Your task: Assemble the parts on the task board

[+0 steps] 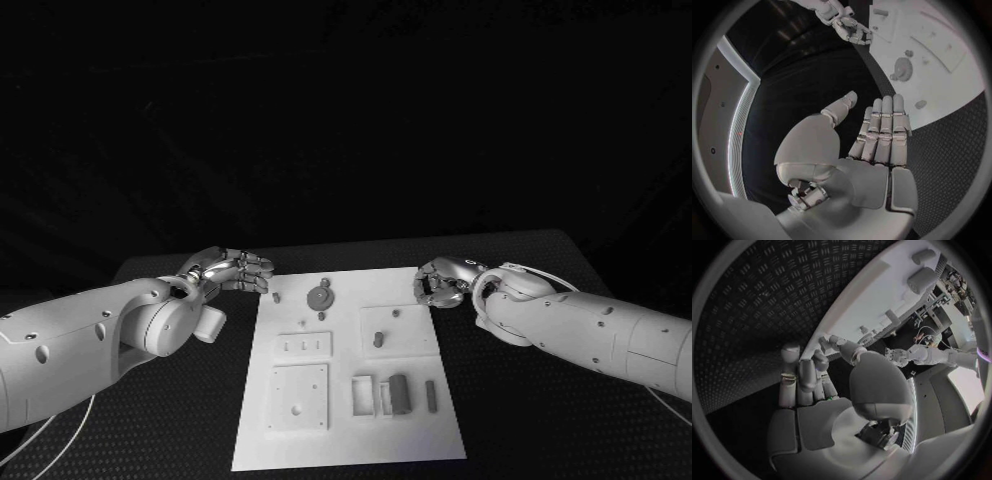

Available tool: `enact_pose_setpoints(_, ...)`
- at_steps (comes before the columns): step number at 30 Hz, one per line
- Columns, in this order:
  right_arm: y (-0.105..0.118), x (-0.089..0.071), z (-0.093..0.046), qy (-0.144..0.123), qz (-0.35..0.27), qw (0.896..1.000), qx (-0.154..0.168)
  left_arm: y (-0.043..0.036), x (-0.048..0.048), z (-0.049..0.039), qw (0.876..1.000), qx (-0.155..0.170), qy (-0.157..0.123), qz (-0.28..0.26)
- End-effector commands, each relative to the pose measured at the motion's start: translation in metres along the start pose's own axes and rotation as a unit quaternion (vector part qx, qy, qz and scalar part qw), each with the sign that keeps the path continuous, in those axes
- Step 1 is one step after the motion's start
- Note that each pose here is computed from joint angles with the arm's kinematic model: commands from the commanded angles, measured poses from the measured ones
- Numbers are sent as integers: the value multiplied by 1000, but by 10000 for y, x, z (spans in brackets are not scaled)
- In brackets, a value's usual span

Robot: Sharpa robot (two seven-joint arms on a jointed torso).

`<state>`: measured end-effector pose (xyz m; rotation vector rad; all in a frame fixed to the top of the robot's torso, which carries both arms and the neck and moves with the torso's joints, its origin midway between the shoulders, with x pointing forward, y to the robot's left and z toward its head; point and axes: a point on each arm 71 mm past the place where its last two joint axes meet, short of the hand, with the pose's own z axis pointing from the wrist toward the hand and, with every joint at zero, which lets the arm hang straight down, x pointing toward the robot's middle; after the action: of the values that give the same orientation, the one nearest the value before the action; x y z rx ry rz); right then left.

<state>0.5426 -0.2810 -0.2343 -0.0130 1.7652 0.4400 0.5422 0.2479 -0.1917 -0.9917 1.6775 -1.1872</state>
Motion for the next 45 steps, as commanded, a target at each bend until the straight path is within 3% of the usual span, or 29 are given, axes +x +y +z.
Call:
enact_pose_setpoints(1, -4, 7, -4, 1, -5, 1000, -2, -12, 19, 2, 1000, 6, 9, 0)
enact_pose_setpoints(45, 0, 28, -5, 19, 4, 1000, -16, 3, 21, 9, 1000, 3, 10, 0)
